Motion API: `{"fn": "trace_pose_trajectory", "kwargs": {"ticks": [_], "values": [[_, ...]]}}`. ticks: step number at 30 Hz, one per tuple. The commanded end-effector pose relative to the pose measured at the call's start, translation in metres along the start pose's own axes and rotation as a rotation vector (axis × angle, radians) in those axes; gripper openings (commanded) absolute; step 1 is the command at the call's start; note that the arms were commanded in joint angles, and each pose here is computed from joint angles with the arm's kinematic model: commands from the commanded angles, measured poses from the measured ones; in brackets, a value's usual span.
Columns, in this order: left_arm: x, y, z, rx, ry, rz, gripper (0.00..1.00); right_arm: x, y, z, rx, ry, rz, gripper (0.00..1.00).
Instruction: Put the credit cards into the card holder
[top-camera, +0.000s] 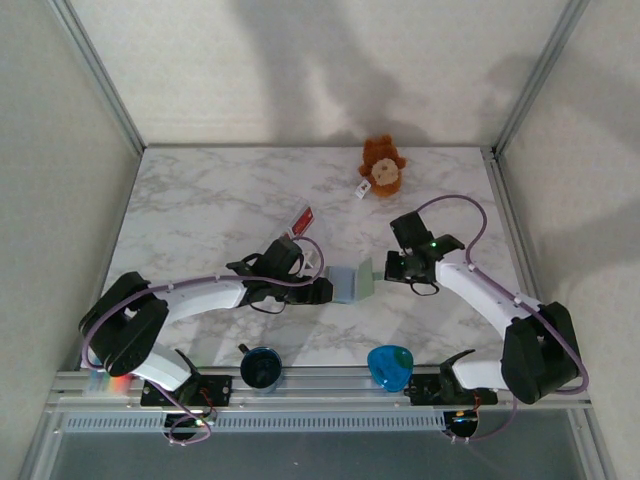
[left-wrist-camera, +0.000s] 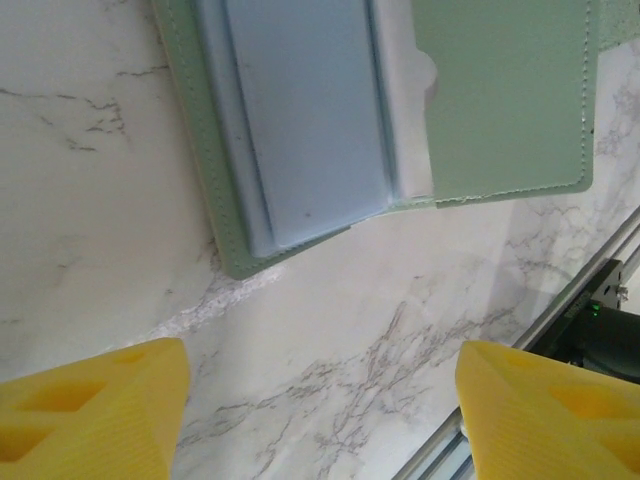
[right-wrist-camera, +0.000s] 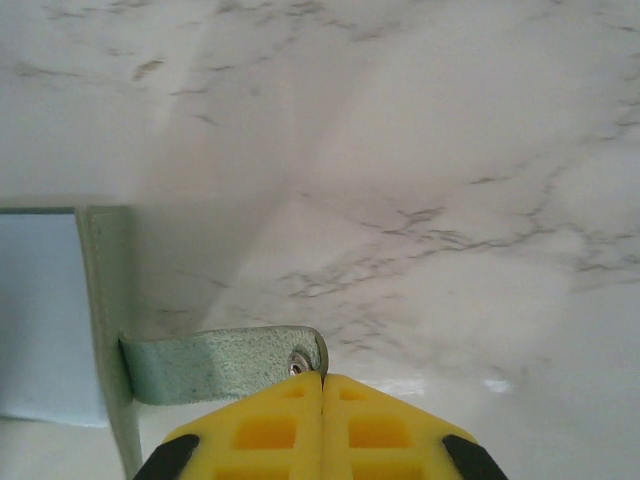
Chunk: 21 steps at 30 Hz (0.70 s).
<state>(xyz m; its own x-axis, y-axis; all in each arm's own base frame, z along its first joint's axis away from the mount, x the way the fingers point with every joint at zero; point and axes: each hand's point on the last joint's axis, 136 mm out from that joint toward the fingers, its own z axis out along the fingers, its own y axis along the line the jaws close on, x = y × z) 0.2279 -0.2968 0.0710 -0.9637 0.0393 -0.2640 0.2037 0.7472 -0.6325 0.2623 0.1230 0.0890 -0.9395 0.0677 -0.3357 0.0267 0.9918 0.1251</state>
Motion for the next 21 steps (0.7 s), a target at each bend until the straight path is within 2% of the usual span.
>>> {"fn": "trace_pose_trajectory", "kwargs": {"ticks": [1,8,11,15,21], "values": [[-0.005,0.002,0.001,-0.033,-0.01,0.014,0.7,0.0,-0.017,0.007,0.096,0.019,-0.049,0.0],[-0.008,0.0,0.006,-0.045,-0.011,0.0,0.65,-0.011,-0.022,0.026,0.152,0.044,-0.087,0.0],[-0.011,0.0,0.003,-0.055,-0.032,-0.008,0.65,-0.015,-0.016,0.035,0.134,0.061,-0.101,0.0],[-0.018,-0.006,-0.014,-0.062,-0.086,-0.003,0.65,-0.018,-0.003,0.041,0.087,0.085,-0.111,0.19],[-0.034,-0.005,-0.05,-0.131,-0.213,0.003,0.68,-0.026,0.002,0.021,0.06,0.056,-0.104,0.36]]}}
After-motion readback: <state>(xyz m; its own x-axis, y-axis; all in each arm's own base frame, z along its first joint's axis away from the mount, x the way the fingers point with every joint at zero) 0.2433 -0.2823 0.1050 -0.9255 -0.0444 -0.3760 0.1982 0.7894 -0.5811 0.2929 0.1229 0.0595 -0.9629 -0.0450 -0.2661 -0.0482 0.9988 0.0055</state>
